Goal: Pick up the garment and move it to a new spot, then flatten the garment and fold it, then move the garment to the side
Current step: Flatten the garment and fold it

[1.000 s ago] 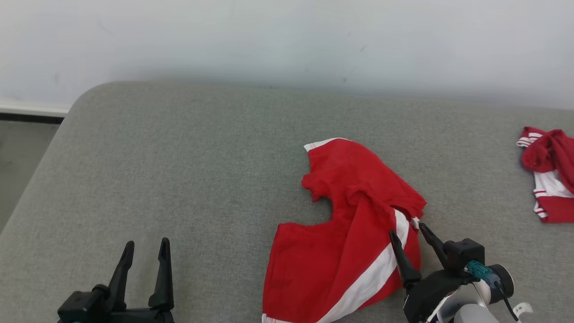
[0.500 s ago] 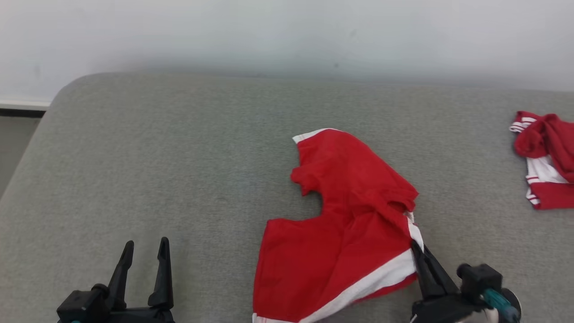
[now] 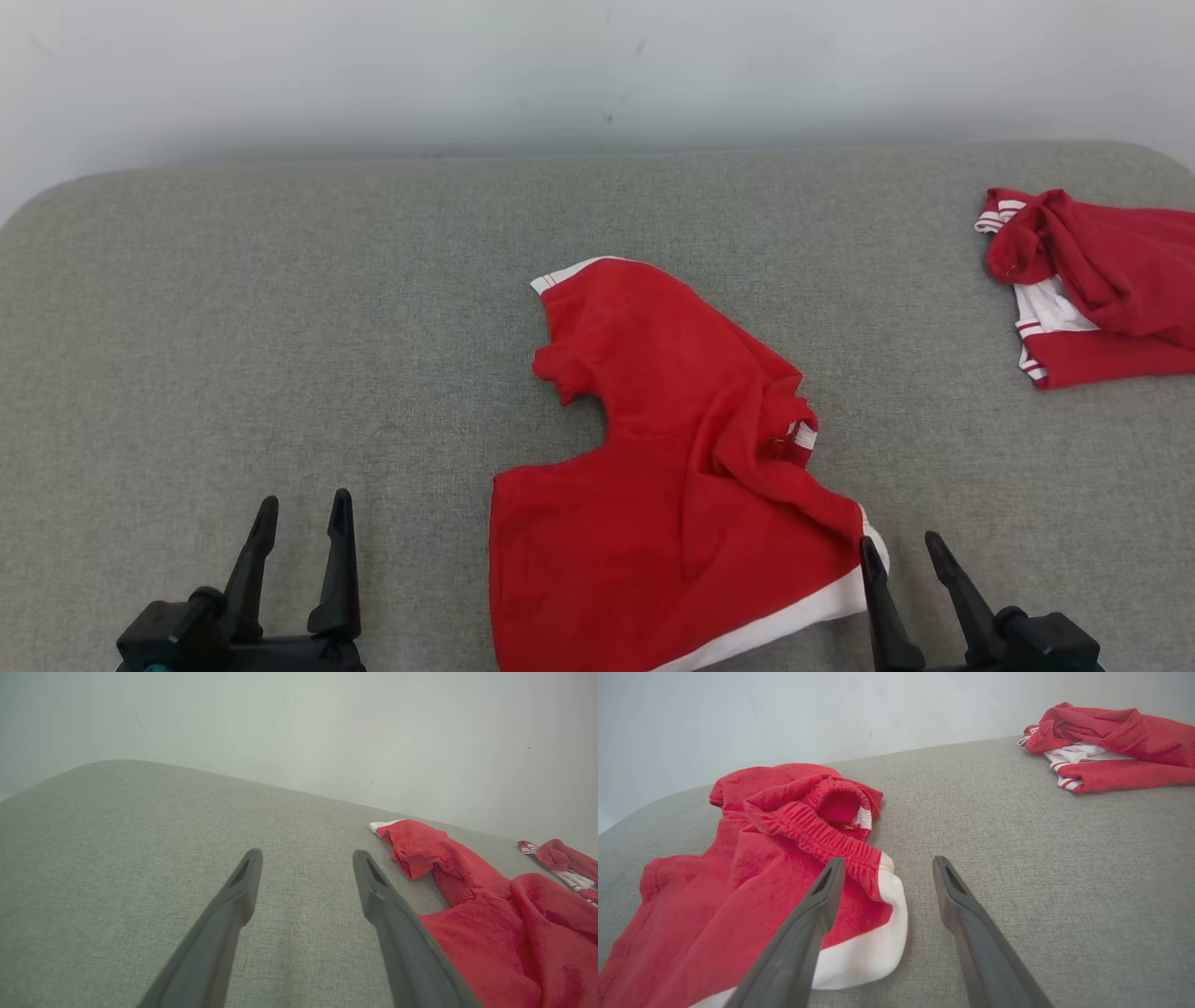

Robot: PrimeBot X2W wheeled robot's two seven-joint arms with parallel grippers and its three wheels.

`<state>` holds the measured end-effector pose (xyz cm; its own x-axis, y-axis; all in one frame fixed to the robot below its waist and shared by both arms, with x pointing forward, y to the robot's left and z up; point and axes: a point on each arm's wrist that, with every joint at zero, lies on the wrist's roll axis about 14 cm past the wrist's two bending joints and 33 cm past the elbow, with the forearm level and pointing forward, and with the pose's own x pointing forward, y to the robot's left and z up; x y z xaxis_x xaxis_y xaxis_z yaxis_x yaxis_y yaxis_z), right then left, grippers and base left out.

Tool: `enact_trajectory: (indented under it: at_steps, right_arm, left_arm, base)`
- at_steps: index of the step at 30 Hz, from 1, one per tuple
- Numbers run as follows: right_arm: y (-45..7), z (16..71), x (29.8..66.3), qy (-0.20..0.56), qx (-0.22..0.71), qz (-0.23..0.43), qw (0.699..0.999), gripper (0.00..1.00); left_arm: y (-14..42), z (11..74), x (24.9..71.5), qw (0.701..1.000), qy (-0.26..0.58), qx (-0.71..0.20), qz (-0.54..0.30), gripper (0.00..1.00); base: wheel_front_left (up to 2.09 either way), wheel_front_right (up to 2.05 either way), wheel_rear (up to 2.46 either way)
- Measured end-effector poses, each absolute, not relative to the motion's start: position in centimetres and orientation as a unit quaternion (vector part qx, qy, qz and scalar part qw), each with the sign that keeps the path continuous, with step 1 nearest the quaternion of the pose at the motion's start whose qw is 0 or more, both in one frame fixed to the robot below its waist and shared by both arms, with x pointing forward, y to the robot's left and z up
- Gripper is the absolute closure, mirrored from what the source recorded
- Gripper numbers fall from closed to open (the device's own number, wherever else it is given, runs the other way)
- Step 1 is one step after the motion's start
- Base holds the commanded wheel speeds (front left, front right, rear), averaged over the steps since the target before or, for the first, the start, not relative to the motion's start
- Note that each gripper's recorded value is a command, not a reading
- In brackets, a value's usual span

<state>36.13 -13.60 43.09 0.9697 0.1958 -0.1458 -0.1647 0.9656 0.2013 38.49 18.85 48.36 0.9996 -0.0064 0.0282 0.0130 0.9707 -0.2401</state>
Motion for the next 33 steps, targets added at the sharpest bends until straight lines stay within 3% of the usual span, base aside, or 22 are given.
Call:
enact_trajectory:
  at_steps: [16, 24, 33]
  right_arm:
    - [-13.8, 52.0, 37.5, -0.060, 0.080, 0.098, 0.990, 0.00]
    - [-13.4, 52.5, 36.8, -0.069, 0.079, 0.102, 0.989, 0.00]
    - [-13.1, 51.9, 36.8, -0.059, 0.080, 0.104, 0.990, 0.00]
  left_arm:
    - [19.7, 50.0, 37.6, 0.993, -0.038, -0.110, 0.004, 0.00]
    - [19.4, 50.1, 36.8, 0.994, -0.038, -0.106, -0.002, 0.00]
    - [12.2, 46.4, 35.4, 0.988, 0.032, -0.109, -0.105, 0.00]
  base:
    - [0.00, 0.00, 0.00]
    - [0.00, 0.00, 0.00]
    - [0.00, 0.00, 0.00]
